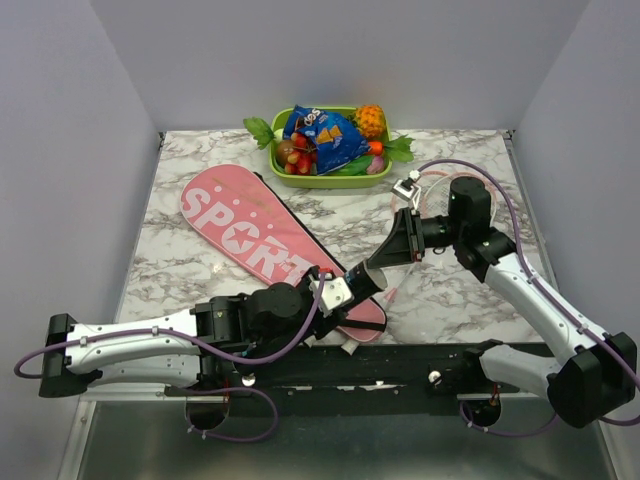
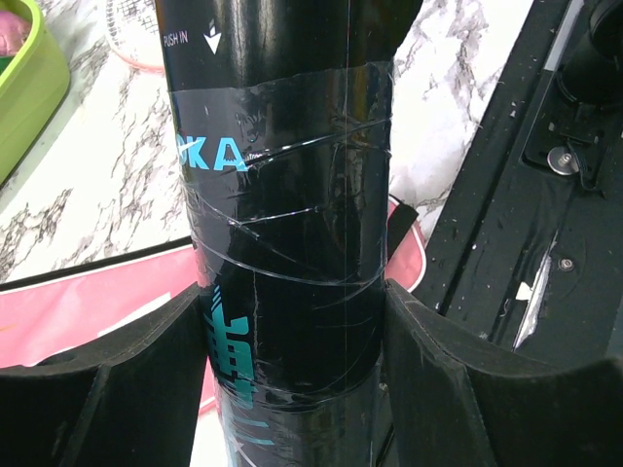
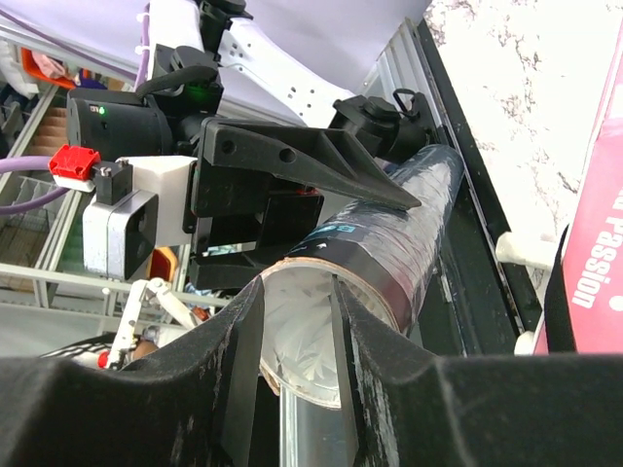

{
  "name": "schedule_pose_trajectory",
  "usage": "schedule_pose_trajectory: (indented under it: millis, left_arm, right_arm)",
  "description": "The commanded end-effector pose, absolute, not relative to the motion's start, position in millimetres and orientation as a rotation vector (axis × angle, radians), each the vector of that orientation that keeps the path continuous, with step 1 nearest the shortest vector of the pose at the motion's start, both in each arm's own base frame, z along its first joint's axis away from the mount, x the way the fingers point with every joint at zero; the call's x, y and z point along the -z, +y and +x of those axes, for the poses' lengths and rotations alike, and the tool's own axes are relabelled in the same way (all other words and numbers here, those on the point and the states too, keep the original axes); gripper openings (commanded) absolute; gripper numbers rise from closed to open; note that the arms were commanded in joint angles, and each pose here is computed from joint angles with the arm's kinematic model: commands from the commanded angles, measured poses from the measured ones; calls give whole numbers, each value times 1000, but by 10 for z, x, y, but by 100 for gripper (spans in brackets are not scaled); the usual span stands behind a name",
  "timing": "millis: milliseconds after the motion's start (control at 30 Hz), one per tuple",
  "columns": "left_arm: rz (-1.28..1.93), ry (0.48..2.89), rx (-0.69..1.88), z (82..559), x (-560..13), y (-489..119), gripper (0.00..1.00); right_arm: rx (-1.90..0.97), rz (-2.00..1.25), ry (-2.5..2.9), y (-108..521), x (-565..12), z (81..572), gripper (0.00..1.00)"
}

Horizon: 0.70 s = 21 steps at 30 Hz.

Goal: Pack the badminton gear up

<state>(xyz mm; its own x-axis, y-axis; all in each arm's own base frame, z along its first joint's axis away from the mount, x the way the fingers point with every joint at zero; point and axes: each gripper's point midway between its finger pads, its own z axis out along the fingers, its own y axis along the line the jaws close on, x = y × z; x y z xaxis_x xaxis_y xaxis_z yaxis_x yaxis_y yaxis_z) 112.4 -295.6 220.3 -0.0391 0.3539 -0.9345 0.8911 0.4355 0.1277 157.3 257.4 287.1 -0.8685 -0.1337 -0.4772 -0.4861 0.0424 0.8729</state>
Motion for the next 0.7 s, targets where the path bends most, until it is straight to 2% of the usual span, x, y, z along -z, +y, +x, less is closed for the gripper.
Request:
schedule_pose_trajectory:
  millis: [0, 333, 433, 500, 667]
  left_arm:
    - [795, 1300, 760, 1261, -3474, -3071, 0]
    - [739, 1312, 700, 1362, -3454, -2947, 0]
    - [734, 1309, 694, 1374, -3451, -2950, 0]
    - [728, 1304, 694, 1381, -3459, -2956, 0]
    - [726, 1299, 684, 1397, -3468, -2966, 0]
  right_arm:
    - [-1929, -590, 2189, 2611, -2527, 1434, 44]
    - [-1913, -610, 2203, 2557, -2441, 1342, 43]
    - [-1874, -621, 2236, 2542, -2410, 1342, 33]
    - [-1850, -607, 2282, 2523, -2365, 1323, 23]
    - [-1792, -655, 2320, 2531, -2314, 1315, 8]
